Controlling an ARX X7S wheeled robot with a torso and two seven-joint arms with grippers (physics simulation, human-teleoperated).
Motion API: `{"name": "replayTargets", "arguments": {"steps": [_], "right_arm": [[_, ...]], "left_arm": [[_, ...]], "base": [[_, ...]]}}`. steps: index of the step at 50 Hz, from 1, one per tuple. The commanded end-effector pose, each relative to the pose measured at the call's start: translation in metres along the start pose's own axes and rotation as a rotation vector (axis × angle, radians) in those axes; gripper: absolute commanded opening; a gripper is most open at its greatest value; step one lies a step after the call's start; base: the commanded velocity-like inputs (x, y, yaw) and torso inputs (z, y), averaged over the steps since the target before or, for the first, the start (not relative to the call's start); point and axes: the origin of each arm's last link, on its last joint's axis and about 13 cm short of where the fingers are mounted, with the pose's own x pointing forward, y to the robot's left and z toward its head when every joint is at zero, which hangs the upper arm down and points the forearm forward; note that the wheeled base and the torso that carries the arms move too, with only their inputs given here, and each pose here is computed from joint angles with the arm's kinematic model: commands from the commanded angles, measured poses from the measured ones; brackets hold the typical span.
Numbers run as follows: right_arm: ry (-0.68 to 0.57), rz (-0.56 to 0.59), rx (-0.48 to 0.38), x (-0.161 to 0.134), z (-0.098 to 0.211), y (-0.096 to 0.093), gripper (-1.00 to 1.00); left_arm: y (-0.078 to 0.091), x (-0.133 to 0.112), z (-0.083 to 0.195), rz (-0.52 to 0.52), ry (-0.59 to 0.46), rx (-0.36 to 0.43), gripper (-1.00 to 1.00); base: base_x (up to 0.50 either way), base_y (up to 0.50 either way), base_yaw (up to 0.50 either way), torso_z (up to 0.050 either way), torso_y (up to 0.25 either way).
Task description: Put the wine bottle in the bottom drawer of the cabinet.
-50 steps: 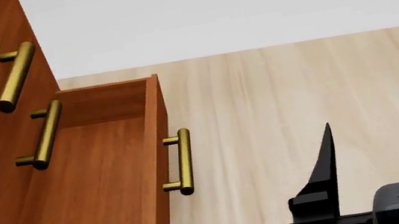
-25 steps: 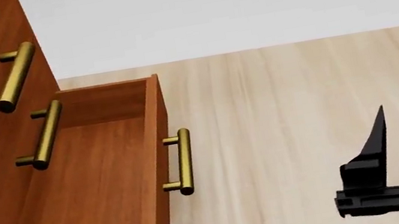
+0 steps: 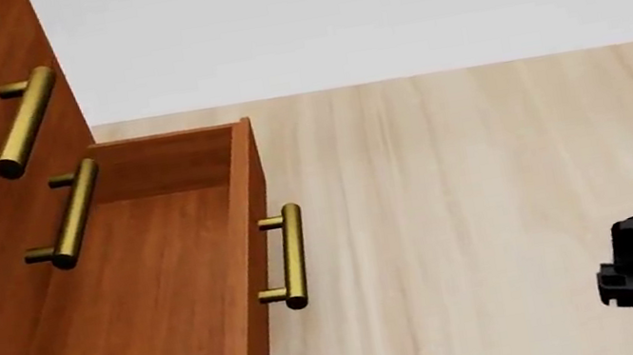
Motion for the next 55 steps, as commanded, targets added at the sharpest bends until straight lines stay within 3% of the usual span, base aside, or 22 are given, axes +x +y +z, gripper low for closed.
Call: {"name": "replayTargets", "arguments": {"steps": [1,28,55], "right_arm": [[0.048,-0.012,0.100,0.010,-0.011,-0.007,1.00],[0.121,-0.055,0.020,0.038,-0.029,-0.016,1.00],[0.177,-0.058,-0.001,0.060,-0.043,-0.021,1.00]], "left_arm": [[0.000,0.001,-0.001,0.008,0.002,0.000,1.00],[-0.002,0.002,-0.002,0.006,0.015,0.000,1.00],[-0.004,0.001,-0.002,-0.016,0.023,-0.012,1.00]], "base": [[0.00,0.00,0.00,0.000,0.000],[0.00,0.00,0.00,0.000,0.000],[0.00,0.00,0.00,0.000,0.000]]}}
